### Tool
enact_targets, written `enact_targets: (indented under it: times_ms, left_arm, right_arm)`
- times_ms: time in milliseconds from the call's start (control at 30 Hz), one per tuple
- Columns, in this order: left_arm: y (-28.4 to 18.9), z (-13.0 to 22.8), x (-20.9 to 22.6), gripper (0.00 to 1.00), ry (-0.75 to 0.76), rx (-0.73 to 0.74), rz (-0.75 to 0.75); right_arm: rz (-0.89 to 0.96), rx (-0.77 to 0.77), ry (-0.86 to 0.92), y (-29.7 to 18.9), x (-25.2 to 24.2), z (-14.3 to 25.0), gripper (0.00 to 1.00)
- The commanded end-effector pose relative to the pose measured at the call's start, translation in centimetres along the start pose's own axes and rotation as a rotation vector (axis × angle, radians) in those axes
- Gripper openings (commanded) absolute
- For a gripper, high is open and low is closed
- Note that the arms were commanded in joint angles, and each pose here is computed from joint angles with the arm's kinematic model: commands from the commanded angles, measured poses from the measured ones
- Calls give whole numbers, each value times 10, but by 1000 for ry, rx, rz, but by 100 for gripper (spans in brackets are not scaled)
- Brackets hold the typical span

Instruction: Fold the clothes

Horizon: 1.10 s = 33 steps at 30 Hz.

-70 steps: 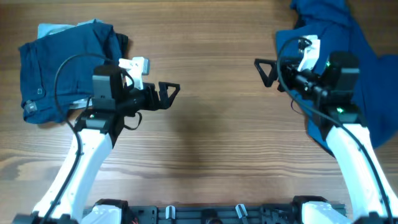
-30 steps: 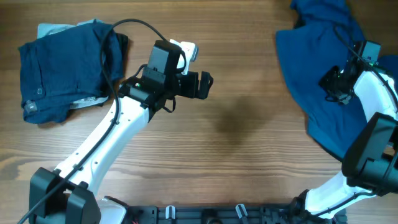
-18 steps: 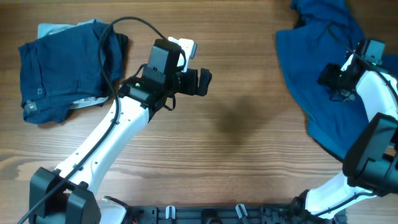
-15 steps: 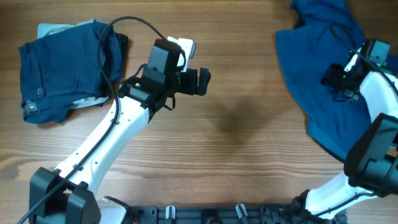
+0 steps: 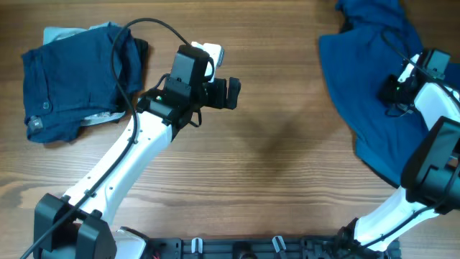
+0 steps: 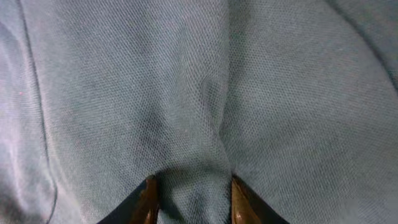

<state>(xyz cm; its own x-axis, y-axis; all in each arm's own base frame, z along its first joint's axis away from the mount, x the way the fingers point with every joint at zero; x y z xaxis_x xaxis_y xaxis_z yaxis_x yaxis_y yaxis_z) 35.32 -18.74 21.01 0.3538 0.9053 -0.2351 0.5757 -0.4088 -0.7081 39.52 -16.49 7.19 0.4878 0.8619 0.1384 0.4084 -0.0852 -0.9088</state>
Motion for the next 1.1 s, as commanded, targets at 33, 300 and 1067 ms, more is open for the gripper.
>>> enact_targets:
  times_ms: [33, 300, 1067]
  left_arm:
    - [0, -4, 0, 100, 5, -11, -9]
    - [-28, -28, -9, 100, 20, -144, 21]
    - [-98, -29, 56, 100, -97, -199, -214]
  right_arm:
    - [-33, 20, 33, 10, 4, 3, 4]
    - [-316, -41, -1, -59, 48, -31, 4]
    - [-751, -276, -516, -324, 350, 61, 4]
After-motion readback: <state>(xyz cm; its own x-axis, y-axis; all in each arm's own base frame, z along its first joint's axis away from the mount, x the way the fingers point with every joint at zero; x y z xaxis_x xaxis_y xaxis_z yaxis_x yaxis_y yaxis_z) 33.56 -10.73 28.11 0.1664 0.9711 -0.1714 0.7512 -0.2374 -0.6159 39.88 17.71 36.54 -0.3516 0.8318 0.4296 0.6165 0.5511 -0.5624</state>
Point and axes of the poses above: each gripper's point midway between its finger pads, its own y axis out along the fingers, its own x axis along the line the jaws close on, z = x × y, the point moved 5 cm from there along -y, back along the fingers, and after that the axes turned 2 degrees about y, right-handed, at the moved point
